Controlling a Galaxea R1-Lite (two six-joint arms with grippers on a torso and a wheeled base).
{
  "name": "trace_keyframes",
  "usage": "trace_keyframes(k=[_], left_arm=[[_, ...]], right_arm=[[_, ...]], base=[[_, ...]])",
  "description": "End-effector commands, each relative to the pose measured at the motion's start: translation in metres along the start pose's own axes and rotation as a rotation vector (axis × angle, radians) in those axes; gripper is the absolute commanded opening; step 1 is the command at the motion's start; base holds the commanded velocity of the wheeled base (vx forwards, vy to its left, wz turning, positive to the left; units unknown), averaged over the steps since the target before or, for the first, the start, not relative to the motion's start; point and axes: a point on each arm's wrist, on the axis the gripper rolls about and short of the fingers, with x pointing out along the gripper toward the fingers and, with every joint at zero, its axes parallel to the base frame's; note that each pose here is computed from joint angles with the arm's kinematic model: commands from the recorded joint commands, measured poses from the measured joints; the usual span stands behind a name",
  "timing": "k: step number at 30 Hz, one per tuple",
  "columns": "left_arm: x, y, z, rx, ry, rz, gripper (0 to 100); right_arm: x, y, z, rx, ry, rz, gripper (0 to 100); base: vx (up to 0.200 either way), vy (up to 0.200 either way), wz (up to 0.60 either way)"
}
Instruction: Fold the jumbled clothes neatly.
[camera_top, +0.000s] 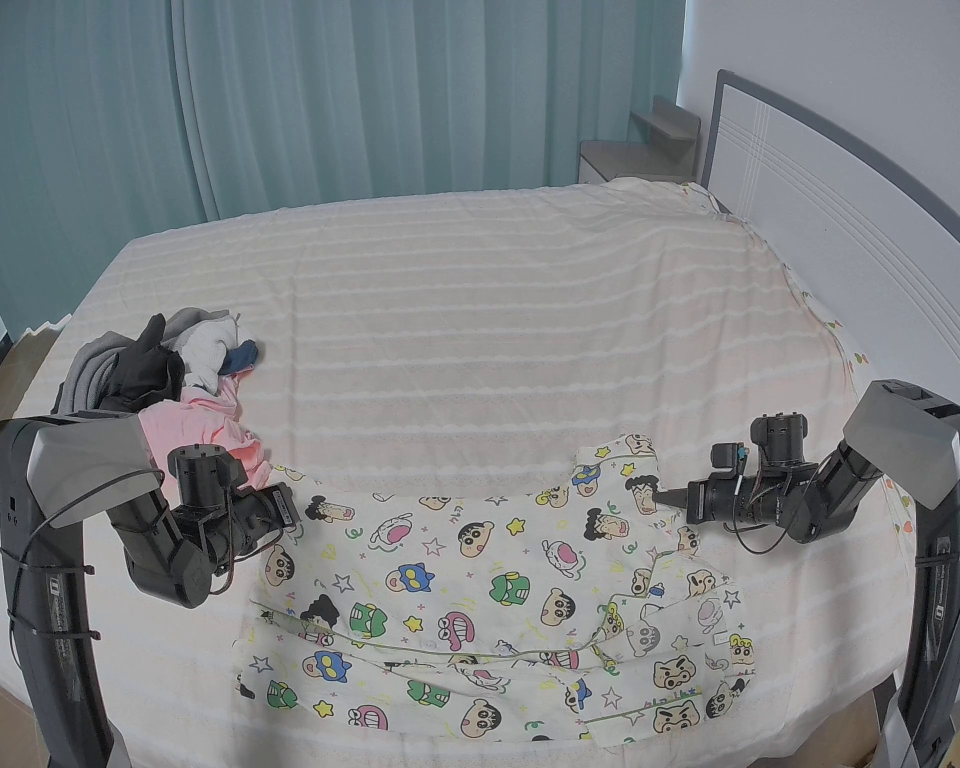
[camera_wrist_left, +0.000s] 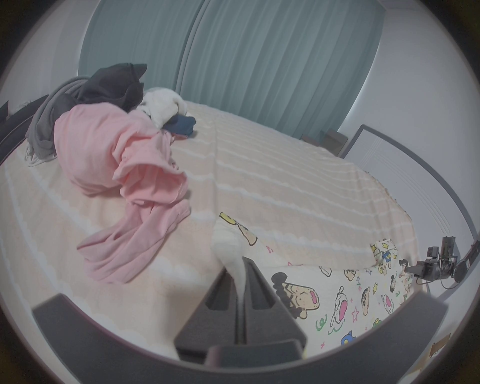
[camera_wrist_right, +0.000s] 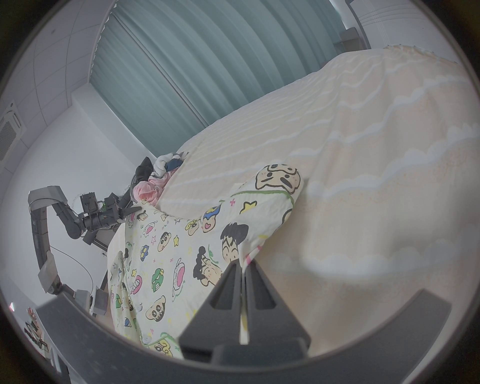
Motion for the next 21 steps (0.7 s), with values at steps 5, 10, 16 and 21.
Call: trace_keyframes(k=[5, 10, 16, 21], left_arm=[[-0.015, -0.001, -0.002, 0.044, -0.043, -0.015, 0], [-0.026, -0.001, -0.003, 0.057, -0.053, -0.025, 0], [-0.038, 0.0, -0.009, 0.086, -0.052, -0.028, 0], [-0.045, 0.002, -0.017, 0.113, -0.044, -0.027, 0]], right_arm=[[-0.025, 0.01, 0.005, 0.002, -0.007, 0.034, 0], [-0.039, 0.017, -0.001, 0.014, 0.009, 0.056, 0], [-0.058, 0.027, -0.014, 0.024, 0.02, 0.102, 0], [-0.07, 0.033, -0.025, 0.007, 0.035, 0.115, 0]], base=[[0.0, 0.0, 0.0], [0.0, 0.0, 0.0], [0.0, 0.0, 0.0], [0.0, 0.0, 0.0]])
